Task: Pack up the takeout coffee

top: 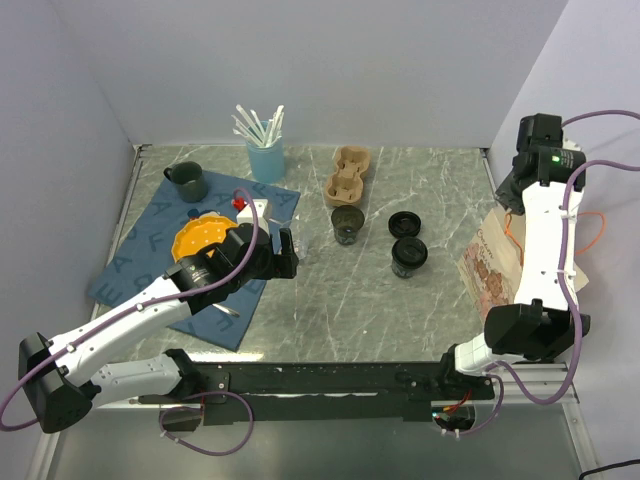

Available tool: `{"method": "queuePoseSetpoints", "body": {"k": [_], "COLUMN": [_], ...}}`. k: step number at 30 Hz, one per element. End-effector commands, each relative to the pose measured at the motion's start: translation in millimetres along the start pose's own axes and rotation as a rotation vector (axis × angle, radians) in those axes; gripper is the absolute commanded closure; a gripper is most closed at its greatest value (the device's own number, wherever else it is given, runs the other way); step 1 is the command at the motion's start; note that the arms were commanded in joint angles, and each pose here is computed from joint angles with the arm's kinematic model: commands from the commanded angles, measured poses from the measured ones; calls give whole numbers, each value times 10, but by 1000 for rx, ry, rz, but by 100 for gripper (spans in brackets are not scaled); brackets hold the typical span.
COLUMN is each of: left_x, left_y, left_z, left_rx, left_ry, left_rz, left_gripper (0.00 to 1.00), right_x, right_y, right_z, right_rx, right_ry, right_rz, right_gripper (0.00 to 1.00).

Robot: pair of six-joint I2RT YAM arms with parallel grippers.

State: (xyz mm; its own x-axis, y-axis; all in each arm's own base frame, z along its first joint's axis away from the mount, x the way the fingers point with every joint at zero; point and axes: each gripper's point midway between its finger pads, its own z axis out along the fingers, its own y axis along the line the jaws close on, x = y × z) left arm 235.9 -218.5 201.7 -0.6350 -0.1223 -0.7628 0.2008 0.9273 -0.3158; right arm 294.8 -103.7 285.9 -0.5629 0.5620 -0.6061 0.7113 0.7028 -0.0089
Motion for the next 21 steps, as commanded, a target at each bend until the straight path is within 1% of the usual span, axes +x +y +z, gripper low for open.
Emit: {"method": "queuePoseSetpoints", "body": {"k": [1,2,3,4,6,10,16,19,20,21], "left_x": [-61,-57,-50,-43,-31,-39,-29,-9,4,0], "left_y": [-55,-50,-45,-39,-20,27,79,116,129,134], "left_z": [28,30,37,42,44,36,31,29,26,22], "left_rx": [21,19,18,16,11,-8,-27,-39,-44,-46], "left_ry": [-31,-30,-33,-32,-33,-39,-38,-34,-30,-32], "left_rz": [-40,-41,-42,-41,-39,-27,-11,-7,-6,-9], "left_gripper": [3,3,3,3,3,3,3,3,3,3], "right_x": [-287,-290,-303,-310,-338,-309,-233,-118,-95,-88], "right_y": [-120,-159,-142,-143,-143,-141,-14,-20,-21,-26], "right_z": [-269,-256,-271,-268,-233,-85,223,365,404,413], "right_rx": [31,59,57,60,74,119,137,188,200,207], "right_ry": [-99,-93,-98,-100,-115,-96,-53,7,18,17], "right_rz": [56,67,94,111,152,186,222,240,240,249], "right_gripper": [68,63,55,52,48,45,44,46,48,58]}}
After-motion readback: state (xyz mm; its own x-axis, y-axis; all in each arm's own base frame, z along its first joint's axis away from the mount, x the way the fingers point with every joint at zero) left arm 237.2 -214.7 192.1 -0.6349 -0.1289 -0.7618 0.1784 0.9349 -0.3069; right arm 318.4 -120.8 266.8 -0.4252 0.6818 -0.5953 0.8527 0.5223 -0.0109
